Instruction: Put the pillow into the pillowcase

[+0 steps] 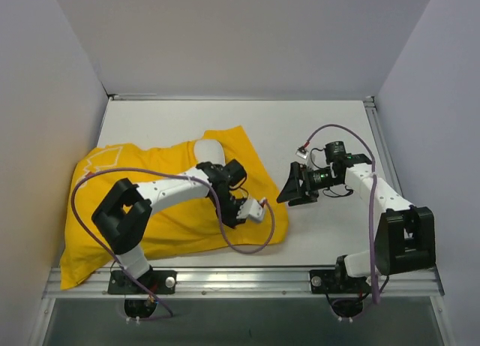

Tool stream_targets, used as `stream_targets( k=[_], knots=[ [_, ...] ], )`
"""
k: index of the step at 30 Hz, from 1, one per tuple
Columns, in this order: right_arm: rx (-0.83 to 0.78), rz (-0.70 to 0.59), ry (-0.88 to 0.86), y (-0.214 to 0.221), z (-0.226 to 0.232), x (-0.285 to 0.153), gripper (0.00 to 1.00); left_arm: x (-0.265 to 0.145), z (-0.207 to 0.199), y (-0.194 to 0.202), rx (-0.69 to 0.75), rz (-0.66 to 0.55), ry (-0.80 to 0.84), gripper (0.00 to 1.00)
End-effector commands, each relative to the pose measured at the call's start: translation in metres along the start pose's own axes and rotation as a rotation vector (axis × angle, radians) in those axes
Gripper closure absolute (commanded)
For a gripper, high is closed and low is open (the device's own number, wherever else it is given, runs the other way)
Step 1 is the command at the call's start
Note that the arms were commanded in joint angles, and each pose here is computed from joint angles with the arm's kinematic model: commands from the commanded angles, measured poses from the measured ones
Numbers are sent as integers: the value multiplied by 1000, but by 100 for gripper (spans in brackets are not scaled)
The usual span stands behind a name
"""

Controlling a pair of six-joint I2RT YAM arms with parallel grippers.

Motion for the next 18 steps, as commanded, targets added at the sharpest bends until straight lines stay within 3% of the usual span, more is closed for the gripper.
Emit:
stream_targets(
  k=[1, 3, 7, 13, 14, 18],
  knots=[
    [7, -89, 119, -36, -27, -27, 10, 1, -36, 7, 70, -29, 118, 70],
    [-30, -117, 223, -72, -43, -28, 9, 1, -47, 9, 96, -30, 127, 67],
    [-99, -133, 366, -132, -53, 1, 8, -14, -54, -9, 155, -70, 63, 50],
    [-166, -153, 517, -215, -66, 60, 4, -66, -29, -44, 103, -217, -248, 43],
    [-164, -127, 542, -218, -75, 78, 2, -78, -24, -53, 120, -266, -327, 41],
    [-191, -52, 628, -222, -85, 114, 0, -101, -2, -44, 14, -262, -581, 39]
  ],
)
Point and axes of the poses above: each gripper's point midway between its finger pads, its own x axis out along the fingers, its own z axis along the line the jaws close on, y = z × x, the point moved 4 cm from there along -x, back along the fingers
